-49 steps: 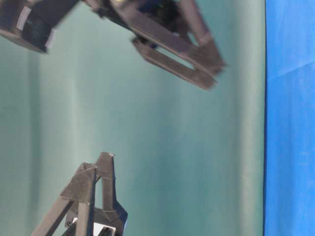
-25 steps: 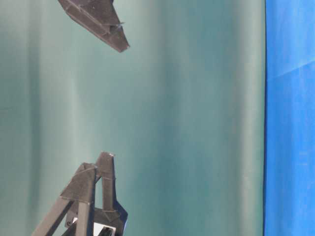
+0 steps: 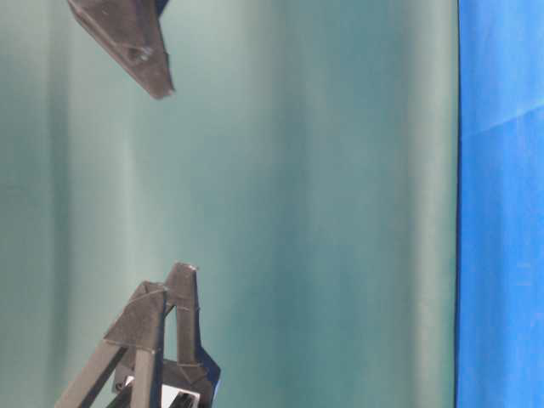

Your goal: Handover the blue block to the right arm after grasping it with the left arm, then place it in the designated position.

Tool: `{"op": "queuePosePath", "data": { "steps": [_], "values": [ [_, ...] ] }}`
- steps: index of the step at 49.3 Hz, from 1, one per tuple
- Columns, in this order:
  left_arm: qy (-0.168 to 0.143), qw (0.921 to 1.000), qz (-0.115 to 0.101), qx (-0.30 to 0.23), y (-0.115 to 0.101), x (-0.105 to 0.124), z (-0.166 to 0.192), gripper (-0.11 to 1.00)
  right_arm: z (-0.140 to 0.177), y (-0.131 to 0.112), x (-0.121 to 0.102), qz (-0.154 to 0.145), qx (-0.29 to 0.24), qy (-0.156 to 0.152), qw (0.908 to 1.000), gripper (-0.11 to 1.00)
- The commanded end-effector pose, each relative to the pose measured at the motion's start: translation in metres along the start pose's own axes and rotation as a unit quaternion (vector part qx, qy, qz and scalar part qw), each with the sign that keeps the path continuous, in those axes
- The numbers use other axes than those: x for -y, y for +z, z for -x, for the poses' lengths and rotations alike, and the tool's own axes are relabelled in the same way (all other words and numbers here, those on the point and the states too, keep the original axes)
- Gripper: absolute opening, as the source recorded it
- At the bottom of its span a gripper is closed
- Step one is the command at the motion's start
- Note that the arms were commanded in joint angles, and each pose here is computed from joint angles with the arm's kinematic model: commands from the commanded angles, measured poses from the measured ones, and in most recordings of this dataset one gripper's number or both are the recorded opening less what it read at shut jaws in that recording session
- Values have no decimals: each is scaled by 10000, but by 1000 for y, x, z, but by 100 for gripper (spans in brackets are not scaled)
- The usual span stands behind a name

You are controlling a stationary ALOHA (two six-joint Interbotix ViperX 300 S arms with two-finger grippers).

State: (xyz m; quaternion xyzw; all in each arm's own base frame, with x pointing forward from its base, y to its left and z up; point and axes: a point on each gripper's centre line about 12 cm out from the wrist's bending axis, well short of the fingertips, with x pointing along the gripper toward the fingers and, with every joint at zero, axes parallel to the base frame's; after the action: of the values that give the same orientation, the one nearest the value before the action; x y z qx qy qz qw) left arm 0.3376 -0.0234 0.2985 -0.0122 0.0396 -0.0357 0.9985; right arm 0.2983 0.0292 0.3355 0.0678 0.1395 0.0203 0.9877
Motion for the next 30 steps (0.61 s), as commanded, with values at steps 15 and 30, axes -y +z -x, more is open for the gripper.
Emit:
{"op": "queuePosePath", "data": {
  "steps": [15, 30],
  "values": [
    [-4, 9998, -7, 215, 12, 0, 3, 92, 7, -8, 1, 47, 348, 219, 9991, 92],
    [-4, 9997, -7, 230, 14, 0, 2, 92, 8, -10, 1, 44, 373, 230, 9990, 92]
  ]
}}
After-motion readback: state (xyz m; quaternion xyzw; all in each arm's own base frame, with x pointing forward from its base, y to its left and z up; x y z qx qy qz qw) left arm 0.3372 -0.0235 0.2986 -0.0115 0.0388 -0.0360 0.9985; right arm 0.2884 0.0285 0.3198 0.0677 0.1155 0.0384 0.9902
